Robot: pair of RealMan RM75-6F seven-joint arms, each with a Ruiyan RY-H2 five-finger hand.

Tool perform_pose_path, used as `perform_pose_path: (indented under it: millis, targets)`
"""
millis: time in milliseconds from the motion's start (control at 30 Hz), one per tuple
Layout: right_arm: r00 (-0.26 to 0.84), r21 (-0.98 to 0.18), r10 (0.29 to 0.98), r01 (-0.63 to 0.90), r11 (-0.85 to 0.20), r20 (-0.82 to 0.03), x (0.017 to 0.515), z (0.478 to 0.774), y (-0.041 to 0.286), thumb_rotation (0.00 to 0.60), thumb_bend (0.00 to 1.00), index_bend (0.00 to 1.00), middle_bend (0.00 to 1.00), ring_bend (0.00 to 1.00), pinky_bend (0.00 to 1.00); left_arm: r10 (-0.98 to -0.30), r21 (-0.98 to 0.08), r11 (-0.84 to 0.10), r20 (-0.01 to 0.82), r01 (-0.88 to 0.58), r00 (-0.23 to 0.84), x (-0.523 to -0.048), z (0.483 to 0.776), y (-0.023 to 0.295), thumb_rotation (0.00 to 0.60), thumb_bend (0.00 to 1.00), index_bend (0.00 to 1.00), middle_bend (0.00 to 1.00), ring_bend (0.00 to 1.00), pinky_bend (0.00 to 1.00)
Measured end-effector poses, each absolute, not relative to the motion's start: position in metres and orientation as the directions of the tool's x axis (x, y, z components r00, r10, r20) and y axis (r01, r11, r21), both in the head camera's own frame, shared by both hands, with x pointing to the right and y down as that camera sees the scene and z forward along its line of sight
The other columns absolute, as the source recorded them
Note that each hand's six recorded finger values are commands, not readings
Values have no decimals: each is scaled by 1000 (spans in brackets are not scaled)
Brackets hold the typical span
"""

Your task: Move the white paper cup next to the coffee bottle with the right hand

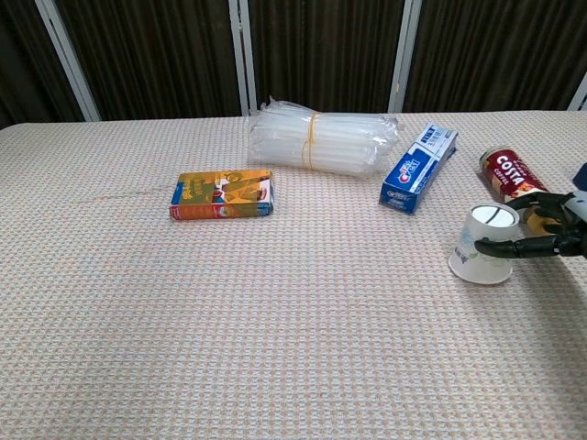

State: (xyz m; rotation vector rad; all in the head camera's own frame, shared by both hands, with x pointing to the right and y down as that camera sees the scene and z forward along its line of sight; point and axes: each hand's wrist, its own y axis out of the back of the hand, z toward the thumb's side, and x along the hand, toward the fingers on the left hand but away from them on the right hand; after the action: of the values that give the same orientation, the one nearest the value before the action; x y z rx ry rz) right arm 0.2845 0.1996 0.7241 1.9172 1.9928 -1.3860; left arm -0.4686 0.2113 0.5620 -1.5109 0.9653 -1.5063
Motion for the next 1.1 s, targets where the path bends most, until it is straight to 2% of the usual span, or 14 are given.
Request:
perform_pose_path:
  millis: [167, 400, 567, 800, 967, 1100]
  targets:
    - [-232, -560, 776, 808, -182, -587, 290, 721, 204, 600, 151, 203, 7, 0, 0, -913, -913, -409, 409, 9, 10, -469, 562, 211, 600, 14, 0, 0, 0, 0]
    - [-213, -578, 796, 791, -200, -566, 293, 710, 206, 600, 144, 36, 0, 0, 0, -913, -913, -409, 409, 9, 11, -469, 562, 211, 600, 15, 0, 0, 0, 0]
    - [-220, -623, 849, 767, -153, -480, 299, 688, 198, 600, 140, 30, 0, 0, 0, -913, -913, -409, 409, 9, 11, -469, 562, 212, 600, 15, 0, 0, 0, 0]
    - [-236, -677, 924, 735, -34, -302, 310, 633, 164, 600, 125, 30, 0, 0, 0, -912, -913, -409, 409, 8, 12, -469, 562, 212, 600, 14, 0, 0, 0, 0]
    - [-218, -782, 940, 618, -77, -264, 327, 610, 144, 600, 97, 32, 0, 0, 0, -913, -913, -408, 409, 8, 13, -469, 562, 212, 600, 15, 0, 0, 0, 0]
    - [-180, -881, 939, 433, -191, -292, 351, 595, 137, 600, 64, 35, 0, 0, 0, -913, -913, -409, 409, 6, 12, -469, 562, 212, 600, 15, 0, 0, 0, 0]
